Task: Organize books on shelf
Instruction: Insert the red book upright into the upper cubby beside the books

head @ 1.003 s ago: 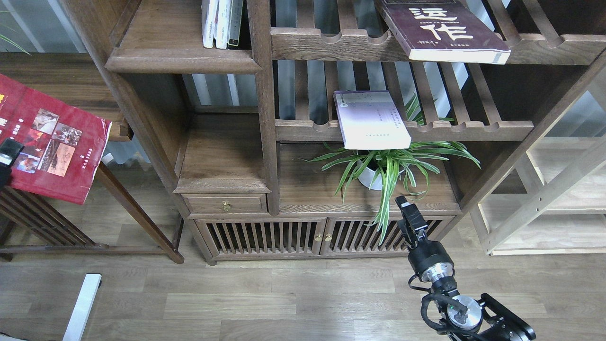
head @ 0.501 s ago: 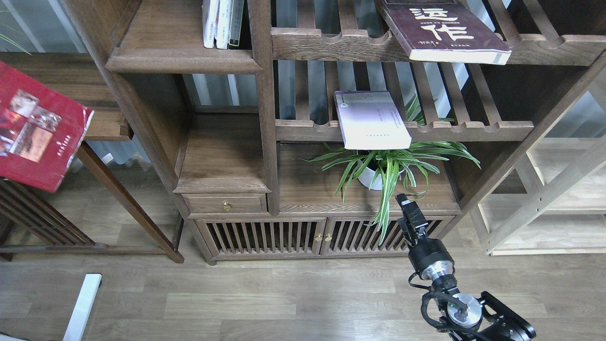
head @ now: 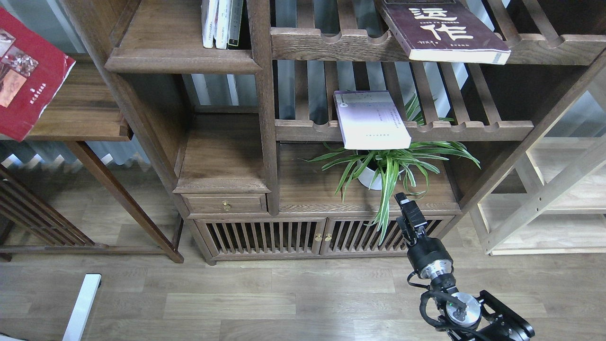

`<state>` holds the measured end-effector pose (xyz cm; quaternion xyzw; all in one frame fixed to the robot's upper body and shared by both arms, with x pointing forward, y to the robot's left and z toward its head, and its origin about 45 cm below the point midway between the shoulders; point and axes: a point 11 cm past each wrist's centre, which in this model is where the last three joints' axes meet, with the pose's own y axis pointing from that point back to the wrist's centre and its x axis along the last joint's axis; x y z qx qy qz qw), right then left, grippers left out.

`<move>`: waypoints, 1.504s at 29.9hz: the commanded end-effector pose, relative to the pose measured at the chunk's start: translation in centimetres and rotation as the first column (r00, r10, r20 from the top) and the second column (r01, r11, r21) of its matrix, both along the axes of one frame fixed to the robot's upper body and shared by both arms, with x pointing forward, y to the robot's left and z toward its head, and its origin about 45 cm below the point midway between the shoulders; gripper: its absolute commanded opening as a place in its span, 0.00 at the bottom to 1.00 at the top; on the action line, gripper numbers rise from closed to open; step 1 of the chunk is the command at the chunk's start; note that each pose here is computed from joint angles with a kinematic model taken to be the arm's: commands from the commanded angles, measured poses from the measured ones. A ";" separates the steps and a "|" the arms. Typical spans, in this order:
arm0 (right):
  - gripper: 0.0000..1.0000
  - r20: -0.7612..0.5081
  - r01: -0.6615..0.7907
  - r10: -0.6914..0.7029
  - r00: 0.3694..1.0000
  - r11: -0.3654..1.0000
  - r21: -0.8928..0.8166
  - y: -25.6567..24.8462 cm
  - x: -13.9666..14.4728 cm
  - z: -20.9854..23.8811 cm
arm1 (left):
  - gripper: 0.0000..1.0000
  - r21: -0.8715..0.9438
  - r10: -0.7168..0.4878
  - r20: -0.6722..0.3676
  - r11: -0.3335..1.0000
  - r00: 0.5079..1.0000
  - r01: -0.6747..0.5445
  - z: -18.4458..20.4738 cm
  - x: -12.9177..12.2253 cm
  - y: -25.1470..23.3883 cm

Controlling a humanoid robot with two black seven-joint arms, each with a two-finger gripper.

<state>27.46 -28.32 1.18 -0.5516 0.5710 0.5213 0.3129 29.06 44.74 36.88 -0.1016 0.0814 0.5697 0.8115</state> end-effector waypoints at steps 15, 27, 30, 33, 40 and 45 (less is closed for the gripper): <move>1.00 0.005 0.010 -0.010 1.000 1.000 0.013 0.0 0.3 0.2 | 0.02 0.062 -0.032 -0.002 0.998 0.999 0.032 1.1 2.2 -3.1; 1.00 0.008 0.030 -0.031 0.999 0.999 0.035 -0.1 0.4 0.3 | 0.03 0.041 -0.012 -0.020 0.999 1.000 0.013 3.3 6.8 -7.3; 1.00 0.008 0.041 -0.042 0.999 0.998 0.042 -0.2 0.4 0.4 | 0.03 0.042 -0.023 -0.029 0.999 0.999 0.024 3.5 7.6 -8.3; 1.00 0.007 0.049 -0.050 0.999 0.998 0.048 -0.3 0.5 0.4 | 0.03 0.041 -0.016 -0.038 0.999 0.999 0.017 4.0 8.5 -9.2; 1.00 0.008 0.064 -0.065 0.998 0.996 0.056 -0.6 0.5 0.4 | 0.03 0.062 -0.016 -0.044 0.998 0.999 0.019 5.6 11.1 -11.1; 1.00 0.004 0.087 -0.088 0.996 0.994 0.066 -1.1 0.4 0.4 | 0.03 0.076 -0.028 -0.048 0.997 0.998 0.032 6.7 12.6 -12.7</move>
